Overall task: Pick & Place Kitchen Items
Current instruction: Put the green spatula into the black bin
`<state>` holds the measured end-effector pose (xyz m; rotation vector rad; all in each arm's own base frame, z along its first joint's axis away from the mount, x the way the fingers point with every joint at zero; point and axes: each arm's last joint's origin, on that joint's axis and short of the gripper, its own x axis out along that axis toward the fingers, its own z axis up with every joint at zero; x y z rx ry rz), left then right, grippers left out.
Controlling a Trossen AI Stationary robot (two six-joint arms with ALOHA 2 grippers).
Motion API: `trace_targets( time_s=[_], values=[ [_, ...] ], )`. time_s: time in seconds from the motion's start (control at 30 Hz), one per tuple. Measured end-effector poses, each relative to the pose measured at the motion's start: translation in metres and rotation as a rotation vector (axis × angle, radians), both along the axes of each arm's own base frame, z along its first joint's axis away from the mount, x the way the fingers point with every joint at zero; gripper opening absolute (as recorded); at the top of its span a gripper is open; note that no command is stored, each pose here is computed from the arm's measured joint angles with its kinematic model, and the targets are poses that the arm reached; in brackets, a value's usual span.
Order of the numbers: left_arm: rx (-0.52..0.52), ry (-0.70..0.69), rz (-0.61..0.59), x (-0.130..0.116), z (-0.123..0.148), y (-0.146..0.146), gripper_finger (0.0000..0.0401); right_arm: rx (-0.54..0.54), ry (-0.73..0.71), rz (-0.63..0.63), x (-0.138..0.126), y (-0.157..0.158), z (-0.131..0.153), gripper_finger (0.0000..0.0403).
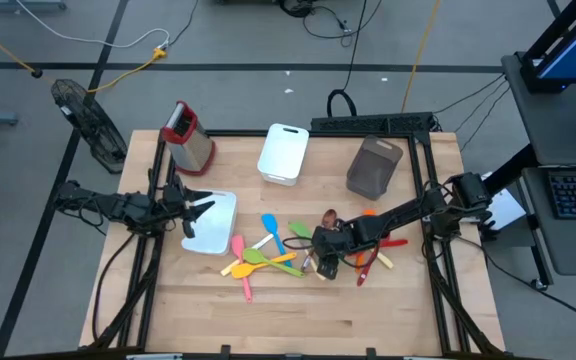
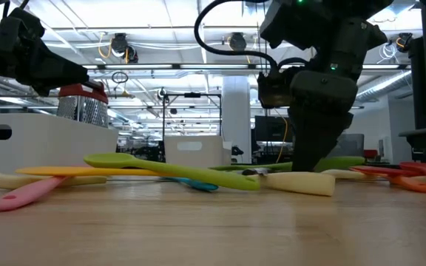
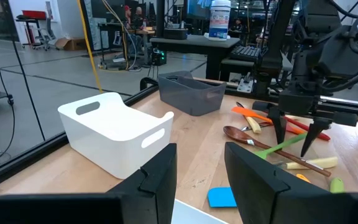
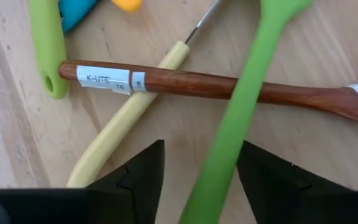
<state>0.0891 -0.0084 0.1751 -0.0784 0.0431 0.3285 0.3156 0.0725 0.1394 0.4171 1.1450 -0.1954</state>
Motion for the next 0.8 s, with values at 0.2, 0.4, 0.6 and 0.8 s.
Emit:
trace_targets(
  time_s=[0.2, 0.4, 0.6, 0.8],
  values=[
    [0.000, 0.000, 0.000, 0.0000, 0.0000, 0.0000, 0.0141, 0.001, 0.001, -0.001, -0.0001, -0.0003, -0.0002, 0.0129],
    [0.000, -0.001, 0.000, 0.0000, 0.0001, 0.0000, 0.0141, 0.007, -0.002, 0.000, 0.0003, 0.0000, -0.0001, 0.0078],
    [0.000, -0.001, 0.000, 0.0000, 0.0000, 0.0000, 0.0141, 0.007, -0.003, -0.003, 0.0005, -0.0007, -0.0001, 0.0039],
    [0.000, -0.002, 0.000, 0.0000, 0.0001, 0.0000, 0.0141, 0.004, -0.004, -0.008, 0.0005, -0.0008, -0.0001, 0.0051]
  ],
)
